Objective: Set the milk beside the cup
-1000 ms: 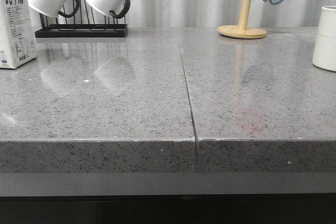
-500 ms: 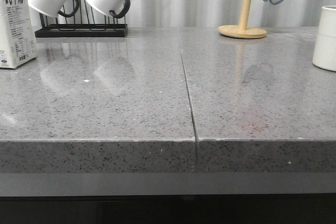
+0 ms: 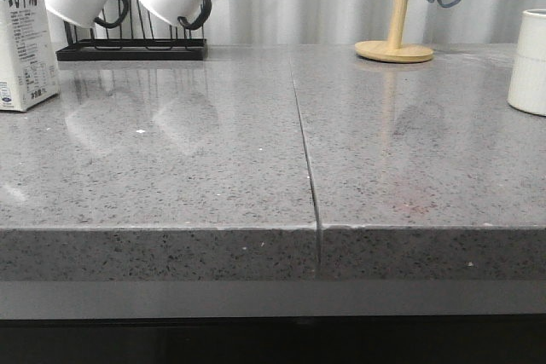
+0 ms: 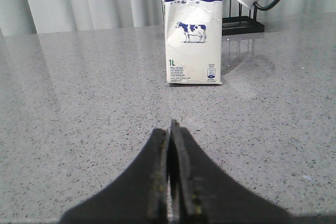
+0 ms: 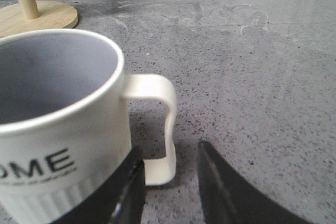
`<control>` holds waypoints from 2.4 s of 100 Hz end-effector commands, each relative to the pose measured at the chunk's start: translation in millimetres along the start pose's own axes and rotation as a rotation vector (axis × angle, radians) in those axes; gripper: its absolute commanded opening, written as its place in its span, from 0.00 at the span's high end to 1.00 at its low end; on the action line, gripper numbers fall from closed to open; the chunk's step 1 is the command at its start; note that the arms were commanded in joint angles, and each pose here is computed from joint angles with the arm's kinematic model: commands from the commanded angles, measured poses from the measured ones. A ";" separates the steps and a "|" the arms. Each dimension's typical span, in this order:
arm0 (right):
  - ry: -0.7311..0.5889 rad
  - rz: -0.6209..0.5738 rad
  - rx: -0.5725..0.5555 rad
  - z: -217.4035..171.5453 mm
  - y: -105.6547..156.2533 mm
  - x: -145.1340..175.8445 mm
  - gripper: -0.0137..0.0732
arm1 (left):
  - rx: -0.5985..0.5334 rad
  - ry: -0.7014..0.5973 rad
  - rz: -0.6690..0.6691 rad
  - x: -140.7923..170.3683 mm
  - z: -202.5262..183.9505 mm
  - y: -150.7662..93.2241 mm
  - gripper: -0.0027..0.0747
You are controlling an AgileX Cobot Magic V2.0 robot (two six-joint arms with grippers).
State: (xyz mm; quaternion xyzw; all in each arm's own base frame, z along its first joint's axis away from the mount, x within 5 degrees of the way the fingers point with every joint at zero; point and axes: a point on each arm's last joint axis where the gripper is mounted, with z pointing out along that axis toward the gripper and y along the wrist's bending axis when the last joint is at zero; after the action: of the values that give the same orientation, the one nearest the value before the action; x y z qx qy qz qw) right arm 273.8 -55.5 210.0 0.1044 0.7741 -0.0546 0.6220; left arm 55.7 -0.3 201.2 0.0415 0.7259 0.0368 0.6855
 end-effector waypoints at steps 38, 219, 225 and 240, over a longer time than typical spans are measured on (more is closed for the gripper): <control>-0.128 -0.005 0.003 43.4 0.3 -26.0 0.66 | -0.008 -0.058 -0.014 6.9 0.2 -0.6 0.99; -0.184 -0.083 -0.587 7.2 194.9 -22.9 0.92 | -0.008 -0.058 -0.014 6.9 0.2 -0.6 0.99; -0.180 -0.084 -0.586 7.3 194.9 -22.5 0.92 | -0.007 -0.058 -0.014 6.9 0.2 -0.6 0.99; -0.163 -0.089 -0.585 7.6 194.8 -20.9 0.91 | -0.008 -0.058 -0.014 6.9 0.2 -0.6 0.99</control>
State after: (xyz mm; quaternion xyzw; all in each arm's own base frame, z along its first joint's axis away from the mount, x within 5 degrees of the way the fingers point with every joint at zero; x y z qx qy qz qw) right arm 328.3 128.5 207.6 -0.1206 0.7576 0.1249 0.6292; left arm 55.7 -0.3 201.2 0.0415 0.7259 0.0368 0.6855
